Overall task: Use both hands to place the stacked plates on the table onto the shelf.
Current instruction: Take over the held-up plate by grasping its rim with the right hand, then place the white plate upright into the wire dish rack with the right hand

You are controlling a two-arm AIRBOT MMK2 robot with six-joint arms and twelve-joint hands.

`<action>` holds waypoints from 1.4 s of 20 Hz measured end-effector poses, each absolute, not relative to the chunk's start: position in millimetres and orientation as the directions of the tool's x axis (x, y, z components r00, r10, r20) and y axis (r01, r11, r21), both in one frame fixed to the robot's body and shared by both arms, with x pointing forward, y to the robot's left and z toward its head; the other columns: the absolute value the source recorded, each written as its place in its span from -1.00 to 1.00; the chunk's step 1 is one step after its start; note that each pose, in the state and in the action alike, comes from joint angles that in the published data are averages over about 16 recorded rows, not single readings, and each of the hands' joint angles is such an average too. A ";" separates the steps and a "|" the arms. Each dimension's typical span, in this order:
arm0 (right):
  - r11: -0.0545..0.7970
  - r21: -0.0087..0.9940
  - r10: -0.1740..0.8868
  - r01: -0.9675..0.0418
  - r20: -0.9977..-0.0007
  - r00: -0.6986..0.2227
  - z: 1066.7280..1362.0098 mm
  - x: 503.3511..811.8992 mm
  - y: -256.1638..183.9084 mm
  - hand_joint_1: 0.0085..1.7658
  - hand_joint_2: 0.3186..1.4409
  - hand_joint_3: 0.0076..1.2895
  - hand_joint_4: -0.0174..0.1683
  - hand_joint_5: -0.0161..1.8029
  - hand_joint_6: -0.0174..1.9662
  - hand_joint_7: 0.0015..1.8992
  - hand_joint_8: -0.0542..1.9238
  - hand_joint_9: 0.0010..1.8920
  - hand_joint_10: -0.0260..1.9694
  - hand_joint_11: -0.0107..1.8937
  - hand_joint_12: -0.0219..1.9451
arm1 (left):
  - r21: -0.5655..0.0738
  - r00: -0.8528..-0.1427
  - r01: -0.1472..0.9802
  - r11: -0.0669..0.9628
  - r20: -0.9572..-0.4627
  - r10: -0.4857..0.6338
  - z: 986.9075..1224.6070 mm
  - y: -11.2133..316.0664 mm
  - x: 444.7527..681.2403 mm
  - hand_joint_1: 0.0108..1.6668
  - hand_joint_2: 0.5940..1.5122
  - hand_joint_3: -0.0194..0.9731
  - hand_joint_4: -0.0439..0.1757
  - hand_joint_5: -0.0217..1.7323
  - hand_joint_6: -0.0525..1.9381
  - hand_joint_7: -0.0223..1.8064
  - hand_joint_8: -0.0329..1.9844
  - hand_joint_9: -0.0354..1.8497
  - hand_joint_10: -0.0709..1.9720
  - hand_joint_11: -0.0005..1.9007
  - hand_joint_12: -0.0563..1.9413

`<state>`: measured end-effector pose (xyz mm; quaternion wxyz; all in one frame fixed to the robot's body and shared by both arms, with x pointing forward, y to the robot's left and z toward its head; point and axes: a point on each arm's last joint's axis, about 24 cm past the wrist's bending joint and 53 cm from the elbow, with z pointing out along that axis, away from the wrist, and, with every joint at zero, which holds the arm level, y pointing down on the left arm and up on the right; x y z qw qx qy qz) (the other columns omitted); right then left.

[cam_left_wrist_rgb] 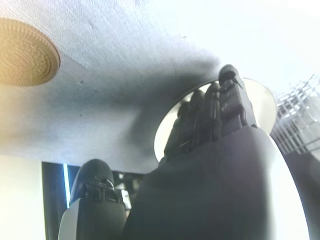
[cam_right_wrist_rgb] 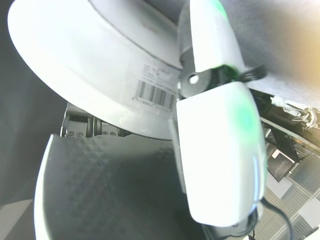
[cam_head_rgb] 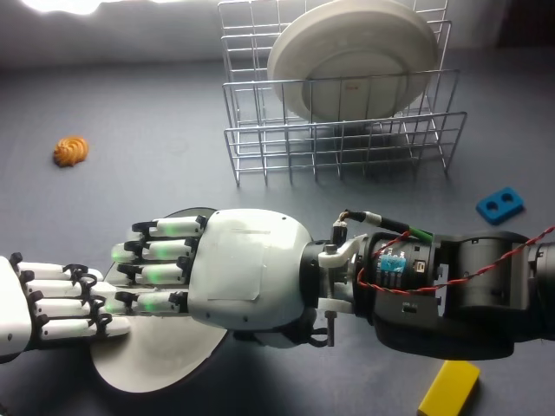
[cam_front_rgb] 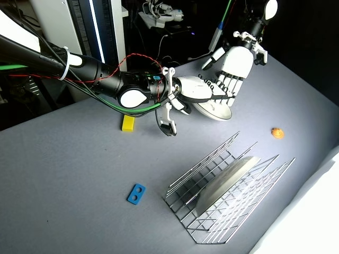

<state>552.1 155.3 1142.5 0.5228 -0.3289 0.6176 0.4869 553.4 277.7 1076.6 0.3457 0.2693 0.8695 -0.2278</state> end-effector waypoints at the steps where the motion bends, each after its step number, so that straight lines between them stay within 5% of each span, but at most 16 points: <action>1: 0.308 0.258 0.105 -0.916 -0.966 -0.237 1143.2 551.9 155.8 0.43 0.22 -0.98 -0.77 -0.68 -0.94 -0.74 -0.93 -0.79 -0.93 -0.97 -0.41 | -0.210 -0.616 0.626 0.751 -0.724 0.311 1076.6 277.6 553.3 -1.00 0.13 -0.94 -0.70 -1.00 -0.98 -0.98 -0.97 -0.99 -0.96 -0.98 -0.93; 6: 0.303 0.259 0.117 -0.917 -0.965 -0.234 1147.0 551.2 158.0 0.37 0.27 -0.98 -0.79 -0.43 -0.91 -0.48 -0.89 -0.54 -0.87 -0.88 0.01 | -0.213 -0.617 0.626 0.750 -0.723 0.310 1076.7 277.7 553.0 -1.00 0.13 -0.94 -0.70 -1.00 -0.98 -0.98 -0.97 -0.99 -0.97 -0.98 -0.92; 11: 0.296 0.252 0.134 -0.921 -0.966 -0.221 1153.2 550.4 159.2 0.36 0.28 -0.99 -0.80 -0.25 -0.64 -0.25 -0.62 -0.28 -0.66 -0.67 0.32 | -0.217 -0.619 0.625 0.750 -0.723 0.307 1077.0 277.9 552.9 -1.00 0.14 -0.94 -0.70 -1.00 -0.98 -0.98 -0.98 -0.99 -0.96 -0.98 -0.92; 22: 0.276 0.217 0.152 -0.936 -0.972 -0.180 1163.8 544.6 156.1 0.36 0.28 -0.99 -0.85 -0.18 -0.03 -0.13 0.02 0.01 -0.43 -0.25 0.29 | -0.257 -0.623 0.592 0.764 -0.747 0.232 1088.0 274.5 562.1 -1.00 0.14 -0.94 -0.67 -0.99 -0.97 -0.97 -0.97 -0.98 -0.95 -0.98 -0.93; 28: 0.283 0.196 0.143 -0.939 -0.977 -0.161 1170.3 544.0 143.6 0.36 0.28 -0.99 -0.86 -0.18 0.01 -0.09 0.05 0.09 -0.52 -0.22 0.27 | -0.293 -0.605 0.548 0.784 -0.786 0.129 1110.2 275.6 580.4 -1.00 0.14 -0.93 -0.64 -0.97 -0.95 -0.96 -0.97 -0.97 -0.94 -0.98 -0.94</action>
